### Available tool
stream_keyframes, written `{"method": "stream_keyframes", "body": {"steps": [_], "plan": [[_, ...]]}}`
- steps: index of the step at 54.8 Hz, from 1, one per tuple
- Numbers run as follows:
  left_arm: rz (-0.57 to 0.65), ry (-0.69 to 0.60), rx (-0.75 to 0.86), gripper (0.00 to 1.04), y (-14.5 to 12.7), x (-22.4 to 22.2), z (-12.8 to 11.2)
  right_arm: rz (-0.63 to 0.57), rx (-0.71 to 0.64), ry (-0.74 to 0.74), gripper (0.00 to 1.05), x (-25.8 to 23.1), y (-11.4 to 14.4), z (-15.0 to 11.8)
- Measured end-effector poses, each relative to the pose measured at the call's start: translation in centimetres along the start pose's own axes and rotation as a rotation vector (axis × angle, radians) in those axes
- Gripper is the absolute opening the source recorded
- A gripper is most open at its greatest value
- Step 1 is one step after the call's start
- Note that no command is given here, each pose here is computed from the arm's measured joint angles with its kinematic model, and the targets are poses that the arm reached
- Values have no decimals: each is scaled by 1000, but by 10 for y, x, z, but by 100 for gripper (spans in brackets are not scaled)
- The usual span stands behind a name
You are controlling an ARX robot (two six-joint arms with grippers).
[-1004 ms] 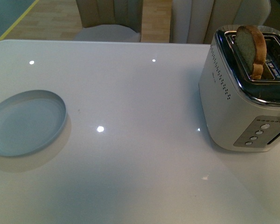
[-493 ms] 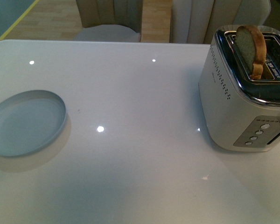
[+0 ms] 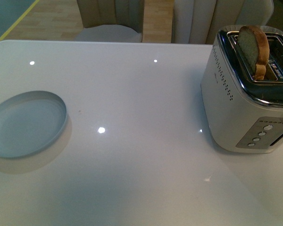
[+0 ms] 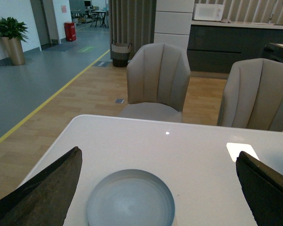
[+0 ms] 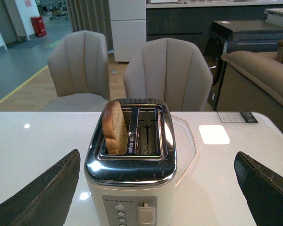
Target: Left arm holds plate, right arm toasts bread
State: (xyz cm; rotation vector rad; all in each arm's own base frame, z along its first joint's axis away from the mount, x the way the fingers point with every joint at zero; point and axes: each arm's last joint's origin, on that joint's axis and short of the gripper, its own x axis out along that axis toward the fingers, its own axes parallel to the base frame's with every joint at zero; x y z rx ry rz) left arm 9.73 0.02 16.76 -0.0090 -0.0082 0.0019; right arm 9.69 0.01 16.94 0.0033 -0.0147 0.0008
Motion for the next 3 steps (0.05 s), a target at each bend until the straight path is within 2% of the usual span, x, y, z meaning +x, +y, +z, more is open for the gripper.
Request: {"method": "stream_keyframes", "body": {"steps": [3], "plan": [[0,0,0,98,0,0,0,0,0,0,96,0,0,0]]}}
